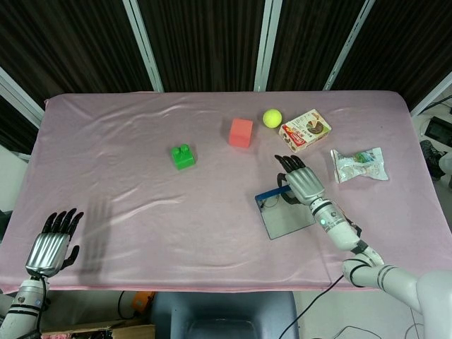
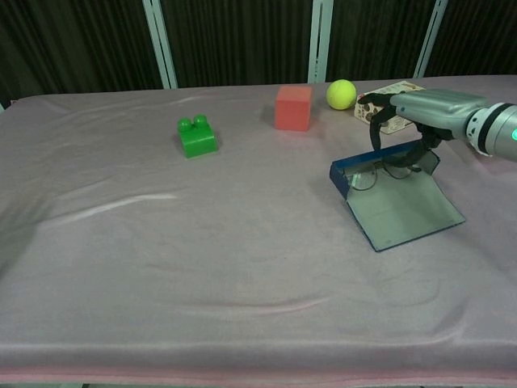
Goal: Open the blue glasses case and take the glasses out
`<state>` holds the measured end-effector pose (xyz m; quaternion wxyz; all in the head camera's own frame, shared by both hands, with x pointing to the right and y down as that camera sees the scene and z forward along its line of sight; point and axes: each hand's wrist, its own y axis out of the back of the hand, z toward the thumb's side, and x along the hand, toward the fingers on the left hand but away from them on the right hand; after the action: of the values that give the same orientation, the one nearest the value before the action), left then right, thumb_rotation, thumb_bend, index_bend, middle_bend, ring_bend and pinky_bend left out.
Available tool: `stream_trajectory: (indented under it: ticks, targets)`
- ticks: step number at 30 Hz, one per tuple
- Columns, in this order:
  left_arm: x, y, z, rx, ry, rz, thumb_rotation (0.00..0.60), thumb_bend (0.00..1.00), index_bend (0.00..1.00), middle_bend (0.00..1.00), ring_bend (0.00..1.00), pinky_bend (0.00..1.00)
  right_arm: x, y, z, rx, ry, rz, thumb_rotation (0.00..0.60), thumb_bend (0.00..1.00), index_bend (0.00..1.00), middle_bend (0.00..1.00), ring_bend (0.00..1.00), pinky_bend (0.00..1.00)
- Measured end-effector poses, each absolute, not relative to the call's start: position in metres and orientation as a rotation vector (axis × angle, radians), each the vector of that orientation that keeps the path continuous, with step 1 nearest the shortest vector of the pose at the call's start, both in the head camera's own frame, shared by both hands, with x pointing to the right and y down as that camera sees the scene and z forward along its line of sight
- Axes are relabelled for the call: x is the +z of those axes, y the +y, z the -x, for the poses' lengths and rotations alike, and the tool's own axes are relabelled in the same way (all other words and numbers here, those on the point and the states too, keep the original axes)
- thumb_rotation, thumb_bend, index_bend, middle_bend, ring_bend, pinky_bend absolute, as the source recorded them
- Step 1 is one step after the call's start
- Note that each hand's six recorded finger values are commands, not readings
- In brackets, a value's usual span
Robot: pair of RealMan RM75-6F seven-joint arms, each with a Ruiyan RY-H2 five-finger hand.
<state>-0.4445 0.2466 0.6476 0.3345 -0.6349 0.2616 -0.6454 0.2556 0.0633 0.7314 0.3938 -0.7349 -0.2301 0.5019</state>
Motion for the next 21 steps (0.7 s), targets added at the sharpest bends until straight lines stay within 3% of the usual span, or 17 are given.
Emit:
stream_trajectory:
  ticks: [21]
  targets:
    - [0.65,0.248,0.444,-1.693,0.666,1.659,0.6,0.42,0.0,0.0,0.0,0.04,0.734,0.074,-0.253,1.127,-0.65,1.752,0.6,0.51,0.69,0.13,0.08,0.0]
